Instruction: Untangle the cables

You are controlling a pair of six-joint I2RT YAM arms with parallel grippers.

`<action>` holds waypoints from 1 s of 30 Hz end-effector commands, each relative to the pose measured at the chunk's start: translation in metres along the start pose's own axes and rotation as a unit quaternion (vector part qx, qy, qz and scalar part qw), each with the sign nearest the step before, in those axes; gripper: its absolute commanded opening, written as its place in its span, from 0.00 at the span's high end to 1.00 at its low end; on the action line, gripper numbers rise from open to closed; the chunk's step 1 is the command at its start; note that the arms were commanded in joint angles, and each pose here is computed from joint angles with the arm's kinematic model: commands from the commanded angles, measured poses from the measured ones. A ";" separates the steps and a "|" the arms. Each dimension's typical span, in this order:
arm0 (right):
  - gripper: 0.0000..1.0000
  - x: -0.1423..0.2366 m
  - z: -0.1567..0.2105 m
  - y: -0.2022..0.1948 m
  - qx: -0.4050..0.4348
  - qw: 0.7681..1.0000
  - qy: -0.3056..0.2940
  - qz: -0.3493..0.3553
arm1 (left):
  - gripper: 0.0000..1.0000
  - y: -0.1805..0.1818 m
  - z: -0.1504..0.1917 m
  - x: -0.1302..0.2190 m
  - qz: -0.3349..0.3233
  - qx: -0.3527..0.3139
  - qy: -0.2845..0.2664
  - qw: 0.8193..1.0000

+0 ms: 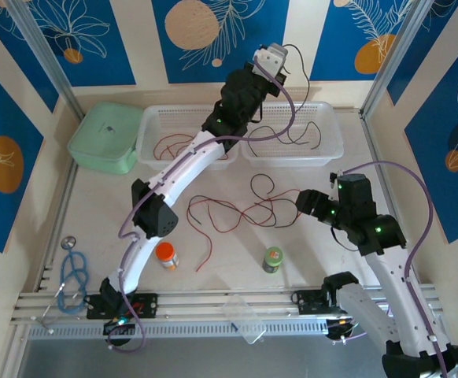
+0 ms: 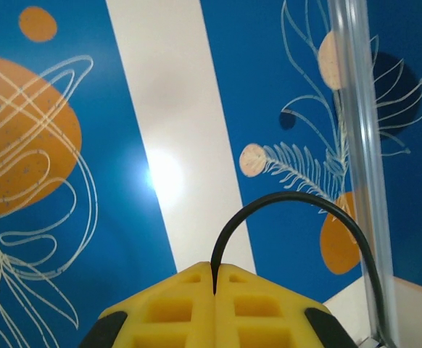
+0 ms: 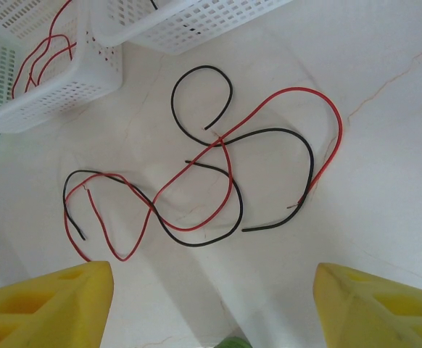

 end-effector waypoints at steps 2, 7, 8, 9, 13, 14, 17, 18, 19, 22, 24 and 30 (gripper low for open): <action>0.27 -0.003 0.006 -0.004 0.003 1.000 0.011 -0.001 | 1.00 0.006 0.066 -0.018 -0.028 0.010 0.045 0.999; 0.27 -0.008 0.003 -0.005 0.001 1.000 0.014 -0.005 | 1.00 -0.008 0.126 -0.023 -0.010 0.028 0.105 0.994; 0.27 -0.009 0.002 -0.005 0.001 1.000 0.014 -0.006 | 1.00 -0.010 0.138 -0.023 -0.007 0.032 0.117 0.993; 0.27 -0.010 0.001 -0.005 0.001 1.000 0.016 -0.007 | 1.00 -0.012 0.148 -0.023 -0.007 0.034 0.127 0.991; 0.27 -0.014 -0.001 -0.005 -0.001 1.000 0.018 -0.010 | 1.00 -0.018 0.181 -0.021 -0.004 0.038 0.159 0.987; 0.26 -0.014 -0.002 -0.005 -0.002 1.000 0.019 -0.010 | 1.00 -0.020 0.187 -0.019 -0.002 0.038 0.167 0.985; 0.26 -0.015 -0.004 -0.006 -0.004 1.000 0.017 -0.012 | 1.00 -0.024 0.205 -0.013 0.006 0.041 0.191 0.981; 0.26 -0.016 -0.004 -0.006 -0.004 1.000 0.018 -0.013 | 1.00 -0.026 0.208 -0.011 0.012 0.042 0.199 0.979; 0.27 -0.017 -0.004 -0.007 -0.005 1.000 0.019 -0.014 | 1.00 -0.029 0.213 -0.008 0.020 0.043 0.207 0.977; 0.26 -0.017 -0.004 -0.007 -0.008 1.000 0.019 -0.017 | 0.86 -0.039 0.226 0.001 0.045 0.044 0.232 0.971; 0.26 -0.017 -0.005 -0.007 -0.009 1.000 0.018 -0.020 | 0.76 -0.045 0.232 0.007 0.059 0.042 0.247 0.966; 0.26 -0.013 -0.004 -0.006 -0.009 1.000 0.019 -0.023 | 0.56 -0.050 0.228 0.020 0.080 0.044 0.277 0.956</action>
Point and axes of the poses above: each hand's point on the last joint's axis, 136 mm out from that joint toward the fingers, its own x axis back along the fingers, its own y axis along the line the jaws close on, z = x × y, the point moved 9 cm from there along x, back along the fingers, and after that the axes turned 3 degrees about x, right-handed, at the moved point
